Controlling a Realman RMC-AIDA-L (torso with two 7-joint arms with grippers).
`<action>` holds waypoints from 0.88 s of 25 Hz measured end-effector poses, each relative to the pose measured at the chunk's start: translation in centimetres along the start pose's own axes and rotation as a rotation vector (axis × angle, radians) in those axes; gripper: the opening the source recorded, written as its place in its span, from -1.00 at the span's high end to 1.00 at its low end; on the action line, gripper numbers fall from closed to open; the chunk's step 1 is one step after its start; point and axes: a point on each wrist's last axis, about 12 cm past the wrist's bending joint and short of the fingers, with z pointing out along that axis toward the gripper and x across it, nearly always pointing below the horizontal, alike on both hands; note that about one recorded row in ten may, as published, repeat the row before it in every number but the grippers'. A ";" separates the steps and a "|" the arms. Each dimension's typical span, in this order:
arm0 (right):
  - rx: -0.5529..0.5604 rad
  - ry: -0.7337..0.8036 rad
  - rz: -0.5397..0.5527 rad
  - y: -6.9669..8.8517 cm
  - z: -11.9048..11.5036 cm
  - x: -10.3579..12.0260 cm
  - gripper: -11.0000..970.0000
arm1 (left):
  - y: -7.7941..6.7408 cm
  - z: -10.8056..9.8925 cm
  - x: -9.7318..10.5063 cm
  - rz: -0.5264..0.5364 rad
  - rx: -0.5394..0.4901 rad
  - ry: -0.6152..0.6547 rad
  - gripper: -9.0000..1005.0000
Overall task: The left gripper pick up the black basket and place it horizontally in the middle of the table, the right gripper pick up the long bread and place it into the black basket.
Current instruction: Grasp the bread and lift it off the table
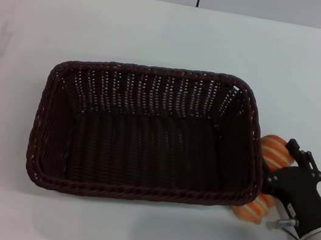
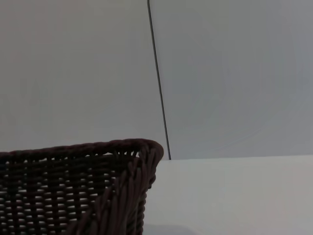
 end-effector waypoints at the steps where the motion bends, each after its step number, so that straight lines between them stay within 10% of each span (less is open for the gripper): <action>1: 0.000 0.007 -0.001 0.0 0.0 0.1 -0.45 | 0.0 0.0 0.0 0.000 0.000 0.000 -0.57; 13: 0.056 -0.014 0.040 -0.3 -0.5 0.0 -0.44 | 0.0 0.1 0.0 0.000 0.002 0.000 -0.57; 22: 0.119 -0.381 0.052 -0.5 -4.4 -3.1 -0.09 | 0.0 0.1 0.0 0.000 0.003 -0.002 -0.57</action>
